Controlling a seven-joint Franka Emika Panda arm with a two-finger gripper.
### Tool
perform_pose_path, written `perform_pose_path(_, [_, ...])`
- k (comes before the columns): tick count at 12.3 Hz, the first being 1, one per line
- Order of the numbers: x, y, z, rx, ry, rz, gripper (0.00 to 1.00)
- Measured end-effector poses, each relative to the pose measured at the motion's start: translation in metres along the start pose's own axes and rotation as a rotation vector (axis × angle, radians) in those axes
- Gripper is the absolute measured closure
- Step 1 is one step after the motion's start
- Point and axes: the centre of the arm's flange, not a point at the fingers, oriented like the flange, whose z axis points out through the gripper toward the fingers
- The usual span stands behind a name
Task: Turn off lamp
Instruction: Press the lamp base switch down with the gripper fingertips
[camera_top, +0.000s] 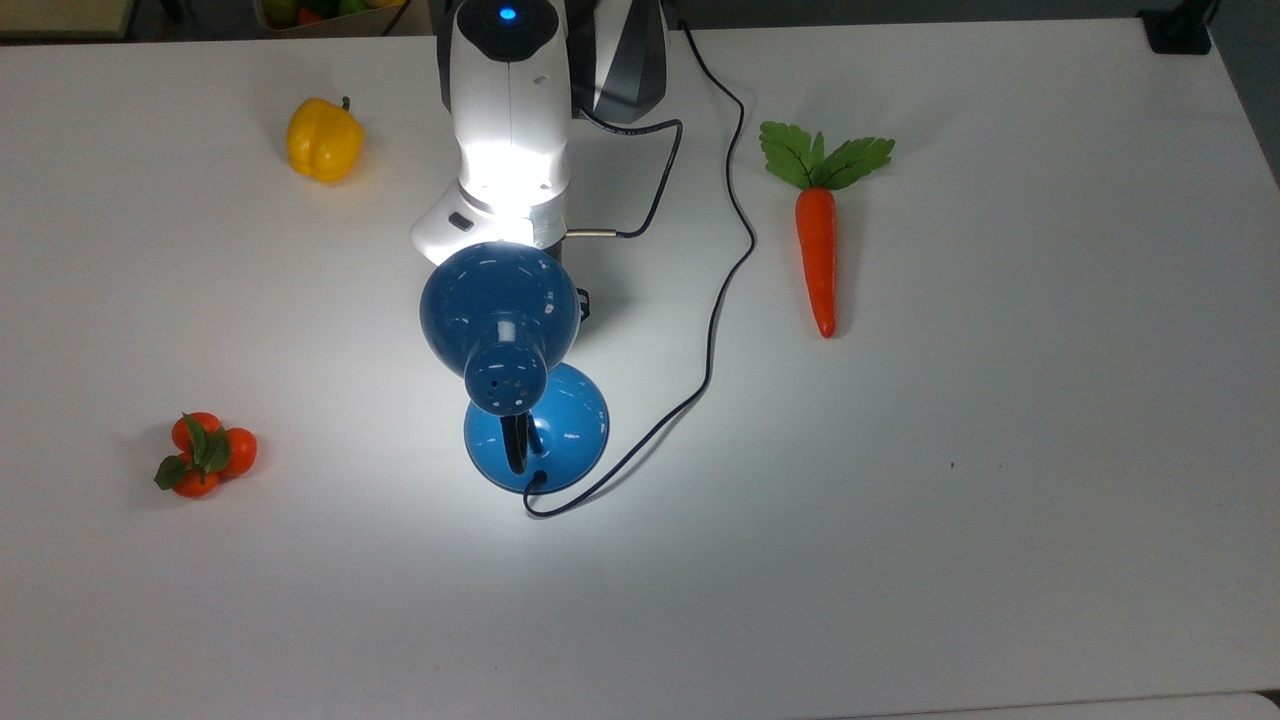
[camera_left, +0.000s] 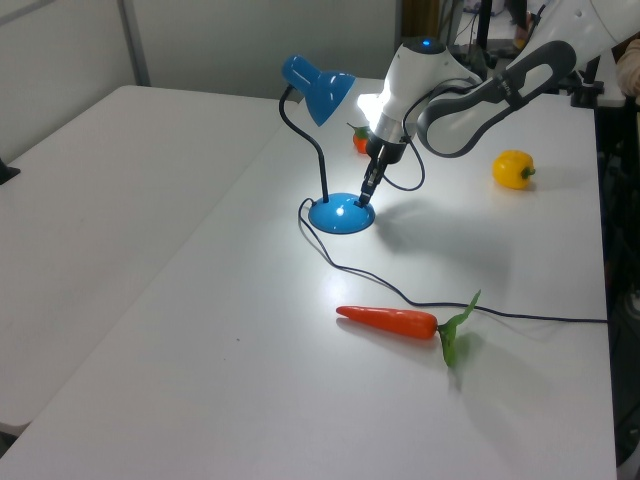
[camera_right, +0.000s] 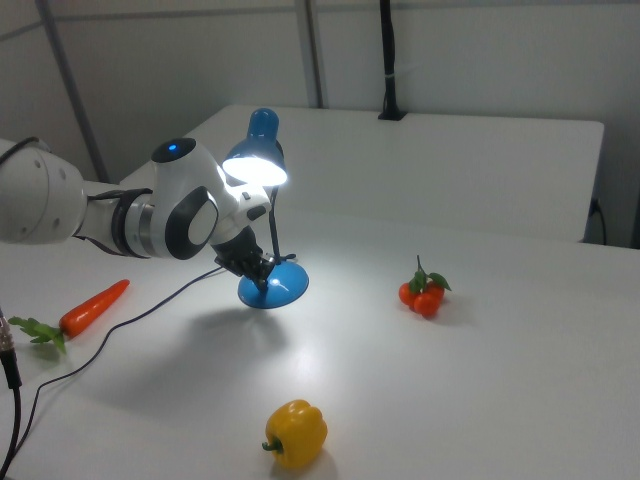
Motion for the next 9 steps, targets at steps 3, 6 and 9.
perform_pose_path(3, [0.0001, -0.0002, 0.0007, 0.0, 0.001, 0.002, 0.99])
perform_pose_path(6, [-0.0002, -0.0003, 0.0011, 0.0, 0.0, 0.002, 0.99])
perform_pose_path(9, [-0.0078, -0.0021, 0.0072, 0.001, -0.07, 0.0, 0.99])
